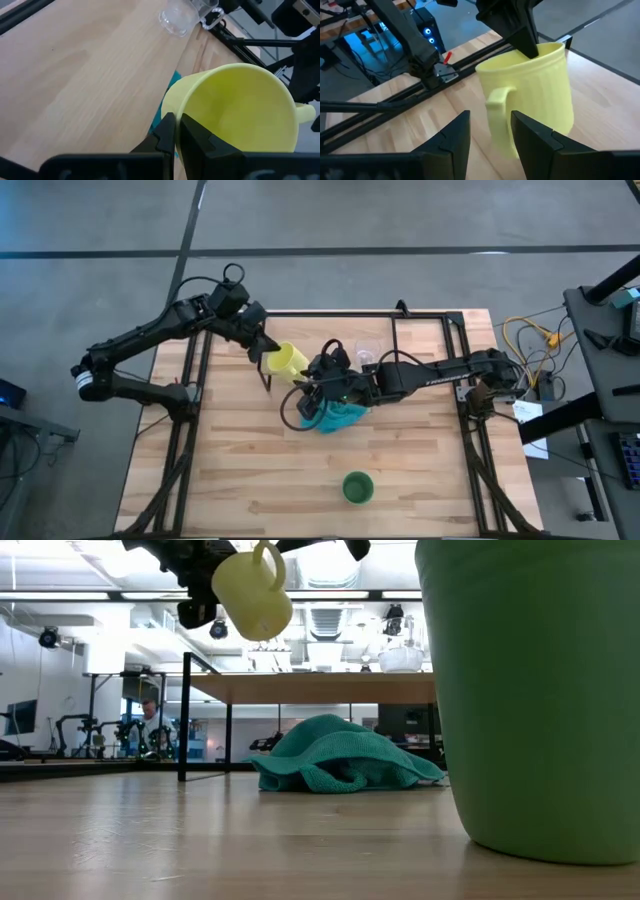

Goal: Stack small to large cups/mugs on shelf
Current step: Put the yellow cup on the shelf

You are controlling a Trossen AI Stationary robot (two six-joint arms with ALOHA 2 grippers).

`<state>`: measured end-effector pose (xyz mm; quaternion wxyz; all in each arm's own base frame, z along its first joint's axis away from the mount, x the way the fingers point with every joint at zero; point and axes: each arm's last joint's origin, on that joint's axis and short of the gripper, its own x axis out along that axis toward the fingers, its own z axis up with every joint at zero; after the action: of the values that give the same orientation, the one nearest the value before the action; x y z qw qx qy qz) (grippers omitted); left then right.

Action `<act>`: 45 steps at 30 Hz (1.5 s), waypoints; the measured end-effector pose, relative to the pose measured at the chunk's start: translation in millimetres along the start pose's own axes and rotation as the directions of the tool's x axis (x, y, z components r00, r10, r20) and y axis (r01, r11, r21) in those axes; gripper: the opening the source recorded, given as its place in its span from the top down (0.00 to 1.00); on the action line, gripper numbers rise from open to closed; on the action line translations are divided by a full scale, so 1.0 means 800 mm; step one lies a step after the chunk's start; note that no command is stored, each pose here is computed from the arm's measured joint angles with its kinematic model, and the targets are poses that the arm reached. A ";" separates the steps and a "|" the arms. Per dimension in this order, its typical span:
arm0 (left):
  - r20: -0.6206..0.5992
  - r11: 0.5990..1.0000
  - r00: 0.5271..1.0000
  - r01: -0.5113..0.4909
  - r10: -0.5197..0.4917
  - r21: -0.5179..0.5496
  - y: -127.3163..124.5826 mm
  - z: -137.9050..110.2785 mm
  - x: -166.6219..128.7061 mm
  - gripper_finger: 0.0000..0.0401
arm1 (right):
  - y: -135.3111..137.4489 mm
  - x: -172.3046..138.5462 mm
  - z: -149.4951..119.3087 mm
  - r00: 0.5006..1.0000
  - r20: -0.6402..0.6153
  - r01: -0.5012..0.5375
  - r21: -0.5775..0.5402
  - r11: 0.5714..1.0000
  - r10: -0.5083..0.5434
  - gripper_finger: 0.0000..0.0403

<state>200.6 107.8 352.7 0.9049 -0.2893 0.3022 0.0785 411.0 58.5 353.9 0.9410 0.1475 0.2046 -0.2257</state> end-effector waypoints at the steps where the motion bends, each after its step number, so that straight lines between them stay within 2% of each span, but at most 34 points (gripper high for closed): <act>1: 0.000 1.000 1.000 0.001 -0.001 0.001 0.000 0.000 0.000 1.00 | 0.000 0.000 0.000 1.000 -0.002 0.001 -0.008 1.000 -0.001 0.66; 10: 0.013 1.000 1.000 0.012 -0.012 0.012 -0.004 0.000 -0.003 1.00 | -0.002 0.000 0.000 1.000 0.008 0.030 -0.042 0.999 -0.029 0.66; 17: 0.085 0.997 0.994 0.063 -0.066 0.040 -0.014 0.009 -0.004 1.00 | -0.002 0.001 -0.001 0.999 0.008 0.039 -0.047 0.998 -0.038 0.66; 27: 0.074 0.997 0.995 0.068 -0.071 0.031 -0.013 0.006 -0.002 1.00 | -0.003 0.000 0.000 0.997 0.026 0.067 -0.051 0.996 -0.066 0.66; 45: 0.067 0.997 0.995 0.066 -0.068 0.033 -0.012 0.004 -0.001 1.00 | -0.002 0.000 -0.001 0.998 0.023 0.061 -0.080 0.995 -0.060 0.89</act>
<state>205.0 101.9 360.0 0.9211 -0.2826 0.2626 0.0532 410.1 57.4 353.3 0.9410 0.1007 0.2083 -0.2471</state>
